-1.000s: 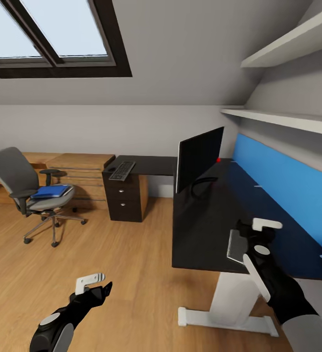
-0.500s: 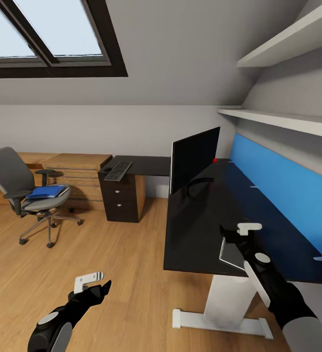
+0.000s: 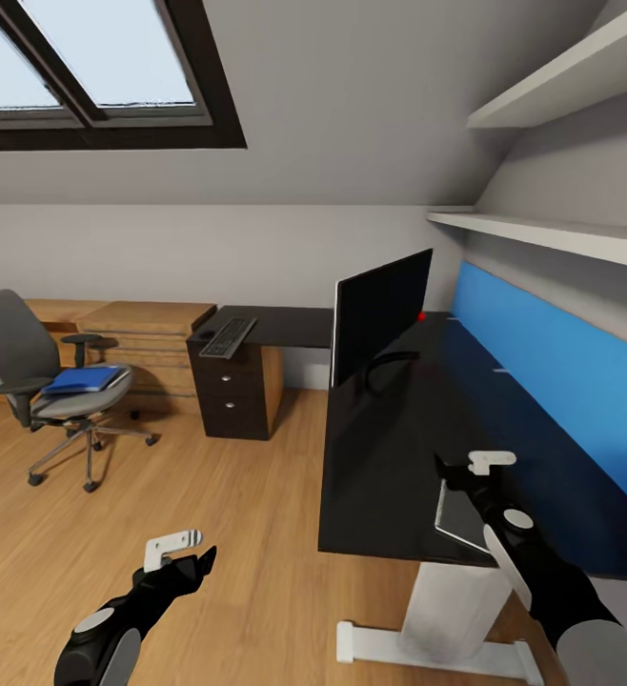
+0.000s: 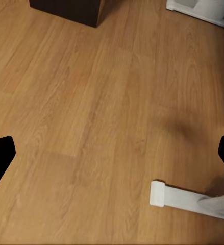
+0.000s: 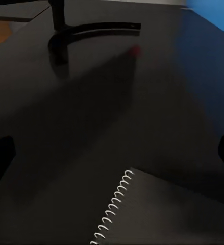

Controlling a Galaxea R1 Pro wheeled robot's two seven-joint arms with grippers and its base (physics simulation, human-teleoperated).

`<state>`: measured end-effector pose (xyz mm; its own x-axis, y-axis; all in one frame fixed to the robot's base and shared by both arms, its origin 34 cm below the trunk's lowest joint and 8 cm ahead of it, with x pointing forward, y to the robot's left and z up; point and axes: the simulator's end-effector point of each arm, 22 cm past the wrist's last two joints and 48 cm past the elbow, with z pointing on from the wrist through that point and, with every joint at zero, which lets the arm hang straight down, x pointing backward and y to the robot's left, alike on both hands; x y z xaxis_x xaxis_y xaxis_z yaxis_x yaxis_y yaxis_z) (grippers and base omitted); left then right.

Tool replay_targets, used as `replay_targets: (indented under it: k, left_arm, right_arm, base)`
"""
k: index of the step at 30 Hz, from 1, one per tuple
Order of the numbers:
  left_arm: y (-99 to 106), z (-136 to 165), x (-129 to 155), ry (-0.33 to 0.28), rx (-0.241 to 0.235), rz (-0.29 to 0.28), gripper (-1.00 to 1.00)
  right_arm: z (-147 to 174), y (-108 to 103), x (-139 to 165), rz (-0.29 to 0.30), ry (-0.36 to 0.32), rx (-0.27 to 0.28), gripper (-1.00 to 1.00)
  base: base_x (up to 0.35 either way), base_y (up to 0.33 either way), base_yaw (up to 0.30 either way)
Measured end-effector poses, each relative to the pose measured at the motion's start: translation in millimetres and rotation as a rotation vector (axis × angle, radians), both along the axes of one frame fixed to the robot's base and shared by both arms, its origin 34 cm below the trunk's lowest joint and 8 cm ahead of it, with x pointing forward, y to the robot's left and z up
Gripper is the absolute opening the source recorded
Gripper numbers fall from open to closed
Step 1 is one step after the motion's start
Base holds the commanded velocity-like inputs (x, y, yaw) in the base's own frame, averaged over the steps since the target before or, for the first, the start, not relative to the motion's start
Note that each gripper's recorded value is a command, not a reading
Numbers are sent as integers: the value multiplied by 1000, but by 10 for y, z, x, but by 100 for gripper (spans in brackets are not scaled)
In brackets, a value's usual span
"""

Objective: In the bedroom, organize the workspace by keeping the computer under the desk, ensuring the monitor is on the desk, placing the keyboard on the desk next to the monitor, placing the mouse on the desk next to the keyboard, moving the folder from the swivel chair onto the desk next to the mouse, stacking the notebook on top of the folder with the pen on top of the notebook, and positioning the swivel chair next to the desk.

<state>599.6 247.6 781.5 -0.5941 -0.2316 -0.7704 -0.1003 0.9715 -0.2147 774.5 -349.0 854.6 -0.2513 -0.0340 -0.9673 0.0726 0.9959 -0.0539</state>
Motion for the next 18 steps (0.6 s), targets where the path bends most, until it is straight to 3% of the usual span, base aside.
replay_targets:
  k: [10, 18]
  left_arm:
    - [-1, -1, -1, 0, 0, 0, 100]
    - [-11, -11, -2, 2, -2, -1, 100]
  right_arm:
    - [-333, -97, -70, -26, 104, 4, 100]
    - [-405, -132, -66, -34, 129, 5, 100]
  base:
    - [187, 0, 0]
    - [45, 0, 0]
